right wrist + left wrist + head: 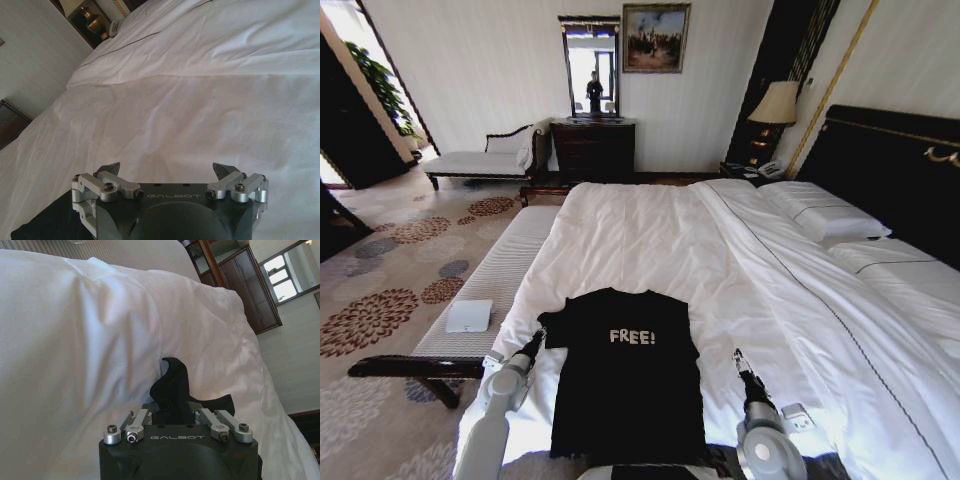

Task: Fold the clothes on the bed.

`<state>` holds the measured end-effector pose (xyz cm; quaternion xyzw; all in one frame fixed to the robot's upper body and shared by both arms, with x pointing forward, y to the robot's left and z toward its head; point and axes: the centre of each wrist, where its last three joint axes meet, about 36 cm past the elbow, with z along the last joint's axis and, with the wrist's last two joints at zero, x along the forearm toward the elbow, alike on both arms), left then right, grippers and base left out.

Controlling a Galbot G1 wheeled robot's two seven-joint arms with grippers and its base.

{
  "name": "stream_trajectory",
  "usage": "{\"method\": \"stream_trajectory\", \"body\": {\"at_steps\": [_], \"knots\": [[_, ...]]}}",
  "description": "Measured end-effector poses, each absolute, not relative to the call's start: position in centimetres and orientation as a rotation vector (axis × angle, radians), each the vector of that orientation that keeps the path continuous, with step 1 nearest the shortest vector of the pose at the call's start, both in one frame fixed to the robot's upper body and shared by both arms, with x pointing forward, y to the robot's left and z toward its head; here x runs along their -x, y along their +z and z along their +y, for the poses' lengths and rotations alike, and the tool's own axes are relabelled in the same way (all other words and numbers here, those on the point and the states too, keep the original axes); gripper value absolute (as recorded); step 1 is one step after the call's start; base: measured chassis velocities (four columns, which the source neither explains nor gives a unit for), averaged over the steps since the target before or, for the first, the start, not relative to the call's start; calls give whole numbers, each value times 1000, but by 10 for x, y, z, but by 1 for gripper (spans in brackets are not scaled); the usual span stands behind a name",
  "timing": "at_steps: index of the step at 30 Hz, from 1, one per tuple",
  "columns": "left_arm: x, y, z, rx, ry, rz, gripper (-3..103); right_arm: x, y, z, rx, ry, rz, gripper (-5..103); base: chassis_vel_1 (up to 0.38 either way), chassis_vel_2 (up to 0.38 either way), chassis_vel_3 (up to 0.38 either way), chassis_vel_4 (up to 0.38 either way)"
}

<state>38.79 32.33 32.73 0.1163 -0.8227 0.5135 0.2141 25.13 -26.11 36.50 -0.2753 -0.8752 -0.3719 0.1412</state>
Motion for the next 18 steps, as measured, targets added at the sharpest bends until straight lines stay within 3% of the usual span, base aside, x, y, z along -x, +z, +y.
{"method": "stream_trajectory", "body": {"at_steps": [1,2,6,10,15,17,18], "knots": [[-388,327,323,-324,1425,-2282,36,-251,365,-261,795,-1073,-2526,100,0,0,0,0],[-390,326,323,-325,1426,-2281,46,-252,364,-261,796,-1072,-2525,100,0,0,0,0],[-393,324,322,-327,1428,-2276,57,-252,362,-262,801,-1068,-2520,100,0,0,0,0],[-395,321,320,-327,1428,-2270,62,-252,360,-262,807,-1064,-2515,100,0,0,0,0],[-397,317,316,-328,1435,-2262,34,-253,357,-263,815,-1060,-2509,100,0,0,0,0],[-397,317,316,-328,1436,-2262,34,-253,357,-263,816,-1061,-2508,100,0,0,0,0],[-397,317,316,-328,1436,-2262,30,-254,356,-263,816,-1061,-2508,100,0,0,0,0]]}}
